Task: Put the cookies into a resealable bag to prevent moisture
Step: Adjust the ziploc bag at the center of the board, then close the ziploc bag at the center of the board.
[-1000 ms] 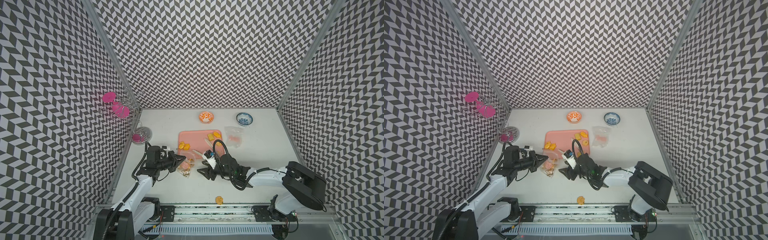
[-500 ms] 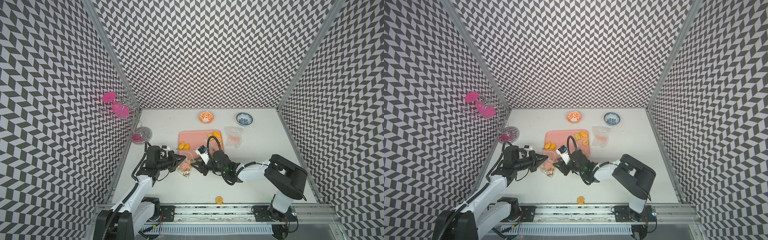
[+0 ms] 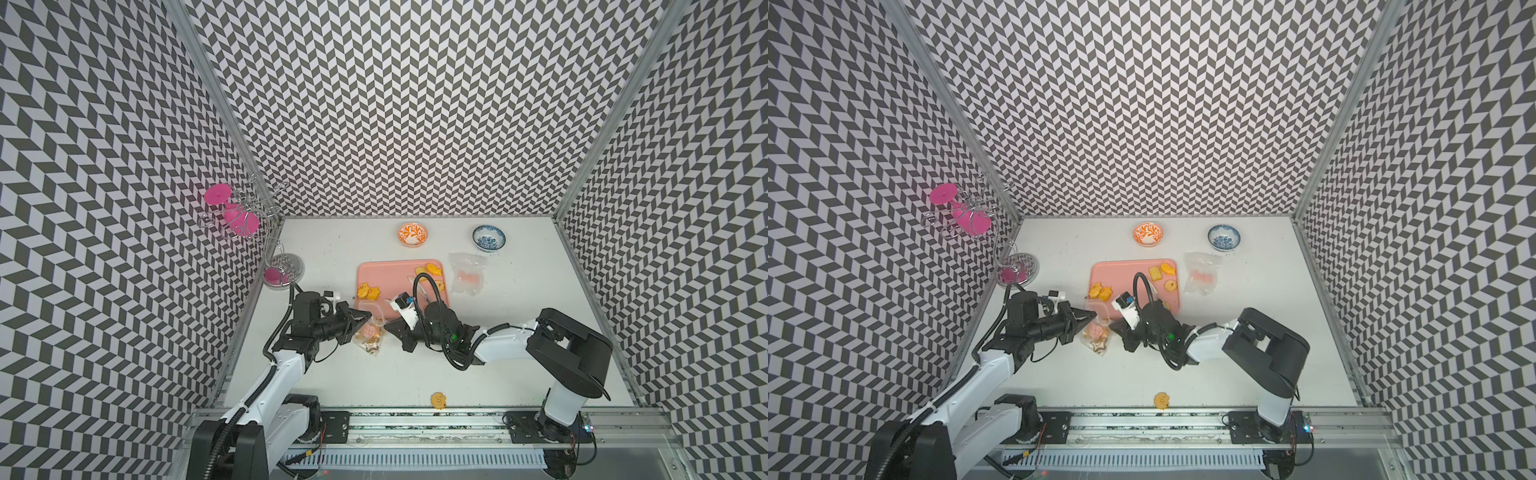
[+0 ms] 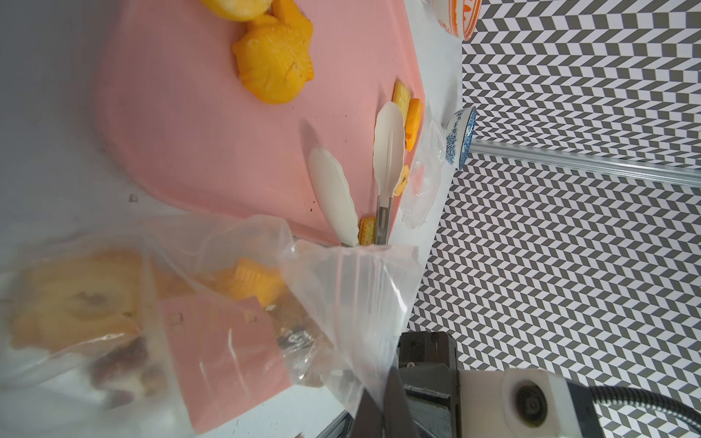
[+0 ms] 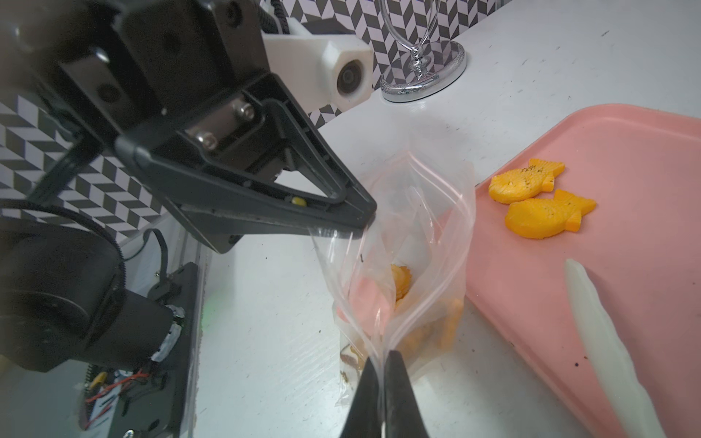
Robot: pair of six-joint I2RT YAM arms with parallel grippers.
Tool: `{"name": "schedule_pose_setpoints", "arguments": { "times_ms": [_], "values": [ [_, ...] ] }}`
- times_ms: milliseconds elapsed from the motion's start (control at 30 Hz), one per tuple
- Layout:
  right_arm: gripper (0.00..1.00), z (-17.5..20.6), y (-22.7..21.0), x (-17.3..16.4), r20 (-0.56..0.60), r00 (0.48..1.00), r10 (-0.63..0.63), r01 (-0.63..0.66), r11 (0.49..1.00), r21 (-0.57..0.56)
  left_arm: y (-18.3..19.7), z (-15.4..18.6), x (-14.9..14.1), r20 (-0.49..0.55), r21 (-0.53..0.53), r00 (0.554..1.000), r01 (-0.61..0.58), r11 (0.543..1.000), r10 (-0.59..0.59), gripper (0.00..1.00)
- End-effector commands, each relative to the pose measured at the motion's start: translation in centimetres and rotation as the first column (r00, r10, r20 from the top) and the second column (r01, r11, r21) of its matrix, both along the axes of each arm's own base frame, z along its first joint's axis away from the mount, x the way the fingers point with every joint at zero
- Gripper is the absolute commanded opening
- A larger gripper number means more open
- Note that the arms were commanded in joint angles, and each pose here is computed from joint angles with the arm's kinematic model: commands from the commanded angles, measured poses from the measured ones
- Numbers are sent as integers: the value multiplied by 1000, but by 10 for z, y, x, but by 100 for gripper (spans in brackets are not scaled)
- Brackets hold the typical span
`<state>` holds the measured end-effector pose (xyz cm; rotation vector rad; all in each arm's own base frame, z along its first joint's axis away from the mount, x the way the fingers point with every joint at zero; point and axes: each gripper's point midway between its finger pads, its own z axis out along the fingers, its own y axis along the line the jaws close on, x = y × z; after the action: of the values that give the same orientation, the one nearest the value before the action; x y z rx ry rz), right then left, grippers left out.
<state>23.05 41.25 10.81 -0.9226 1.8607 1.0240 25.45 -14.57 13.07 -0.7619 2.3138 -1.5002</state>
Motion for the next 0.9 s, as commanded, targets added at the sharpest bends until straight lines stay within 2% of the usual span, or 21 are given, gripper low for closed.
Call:
{"name": "schedule_pose_setpoints", "arguments": {
  "times_ms": [0,167,233,300,367,400,433,533,600,667,733,800,867],
  "values": [
    [1,39,1,4,116,993,21,-24,999,32,8,20,11,87,88,996,-13,996,5,15],
    [0,55,-4,0,227,967,120,-107,992,-69,22,51,24,265,304,962,-17,953,-67,35],
    [0,59,-5,-6,245,949,199,-175,978,-115,26,67,27,358,400,923,-17,916,-139,44],
    [0,60,-8,-10,255,927,274,-238,957,-164,29,78,27,419,501,877,-7,866,-235,61],
    [0,64,-14,-11,265,903,339,-286,933,-220,29,88,27,465,604,816,-10,797,-343,63],
    [0,66,-16,-10,263,894,363,-304,922,-242,31,92,29,479,616,807,-29,788,-345,65],
    [0,69,-18,-10,269,878,395,-325,906,-271,25,103,29,530,603,763,-32,797,-371,65],
    [0,74,-24,-14,271,833,483,-382,855,-350,-1,138,17,678,607,523,-3,794,-517,66],
    [0,65,-31,-17,250,808,534,-412,814,-409,-14,153,5,709,645,368,9,764,-602,65],
    [0,57,-39,-15,252,798,547,-411,801,-435,-23,150,-9,680,714,218,23,700,-700,63],
    [0,55,-45,-10,277,796,539,-393,807,-440,-27,129,-19,601,791,121,51,610,-790,61],
    [0,65,-48,-8,316,782,538,-405,823,-399,-31,107,-29,537,831,53,137,539,-842,61],
    [0,73,-53,-7,364,768,527,-414,842,-345,-42,100,-31,501,847,0,201,491,-865,64]
  ]
}}
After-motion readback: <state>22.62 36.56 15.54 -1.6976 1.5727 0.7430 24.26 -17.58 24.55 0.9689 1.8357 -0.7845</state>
